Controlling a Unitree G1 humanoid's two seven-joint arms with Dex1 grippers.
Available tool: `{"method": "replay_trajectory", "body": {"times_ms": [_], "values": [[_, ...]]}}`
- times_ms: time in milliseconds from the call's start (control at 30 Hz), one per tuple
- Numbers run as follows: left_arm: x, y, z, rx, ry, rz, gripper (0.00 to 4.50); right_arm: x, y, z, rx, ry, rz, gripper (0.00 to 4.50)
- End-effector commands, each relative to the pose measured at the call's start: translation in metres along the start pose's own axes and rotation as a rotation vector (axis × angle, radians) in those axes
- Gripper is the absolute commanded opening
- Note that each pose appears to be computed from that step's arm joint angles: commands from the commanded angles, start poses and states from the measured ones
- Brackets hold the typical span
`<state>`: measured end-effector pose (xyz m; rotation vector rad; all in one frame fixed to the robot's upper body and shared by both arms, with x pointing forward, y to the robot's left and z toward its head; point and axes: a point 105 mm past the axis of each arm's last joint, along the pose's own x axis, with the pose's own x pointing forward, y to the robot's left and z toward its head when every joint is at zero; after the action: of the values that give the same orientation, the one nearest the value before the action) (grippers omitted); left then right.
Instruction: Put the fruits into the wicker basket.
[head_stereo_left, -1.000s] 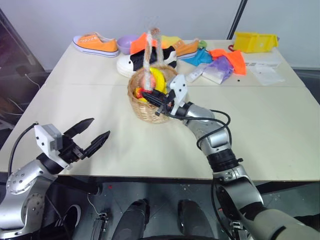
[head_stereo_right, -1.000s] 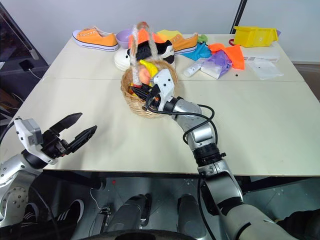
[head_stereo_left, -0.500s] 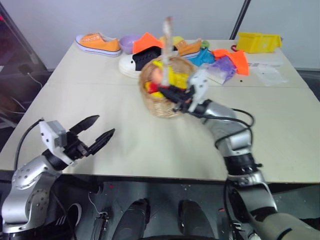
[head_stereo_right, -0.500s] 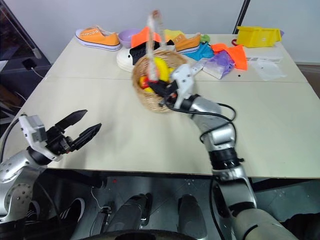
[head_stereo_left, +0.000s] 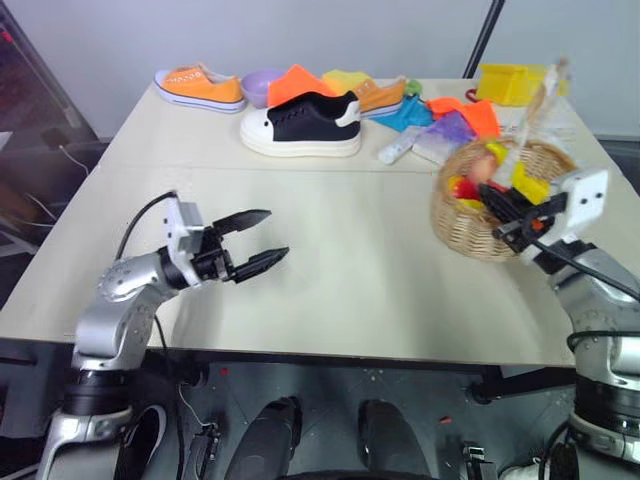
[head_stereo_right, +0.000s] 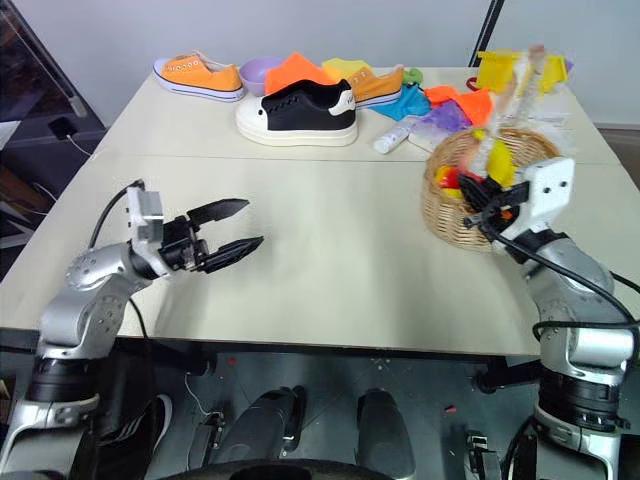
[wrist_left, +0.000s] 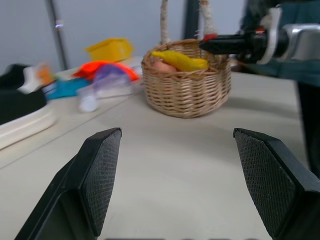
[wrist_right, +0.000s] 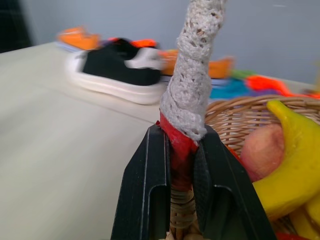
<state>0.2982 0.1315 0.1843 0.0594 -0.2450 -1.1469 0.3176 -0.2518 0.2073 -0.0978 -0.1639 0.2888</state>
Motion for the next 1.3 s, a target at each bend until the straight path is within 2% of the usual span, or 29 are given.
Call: {"method": "replay_trajectory", "body": {"times_ms": [33,267,600,667,700,900,1067,1300], "values": [[0.014,0.0,0.001,0.019,-0.011,-0.086,3.85,-0.02,-0.023,0.025,-0.04,-0.1,-0.133,0.07],[0.028,0.004,-0.004,0.019,-0.006,-0.179,3.85,-0.042,-0.054,0.028,0.107,-0.221,-0.365,0.07],[0.026,0.001,-0.007,0.036,0.011,-0.186,3.85,-0.036,-0.062,0.016,0.173,-0.219,-0.422,0.07],[0.023,0.002,-0.007,0.032,0.016,-0.185,3.85,-0.034,-0.063,0.014,0.197,-0.222,-0.417,1.08],[0.021,0.002,-0.008,0.029,0.019,-0.183,3.85,-0.034,-0.063,0.014,0.195,-0.223,-0.417,1.39],[0.018,-0.003,-0.011,0.019,0.025,-0.186,3.85,-0.041,-0.063,0.016,0.159,-0.227,-0.441,4.46],[0.015,-0.006,-0.018,0.009,0.024,-0.171,3.85,-0.062,-0.048,0.024,0.096,-0.25,-0.452,4.49],[0.014,0.0,-0.023,0.007,0.03,-0.119,3.85,-0.084,-0.001,0.043,-0.003,-0.345,-0.406,4.49]]}}
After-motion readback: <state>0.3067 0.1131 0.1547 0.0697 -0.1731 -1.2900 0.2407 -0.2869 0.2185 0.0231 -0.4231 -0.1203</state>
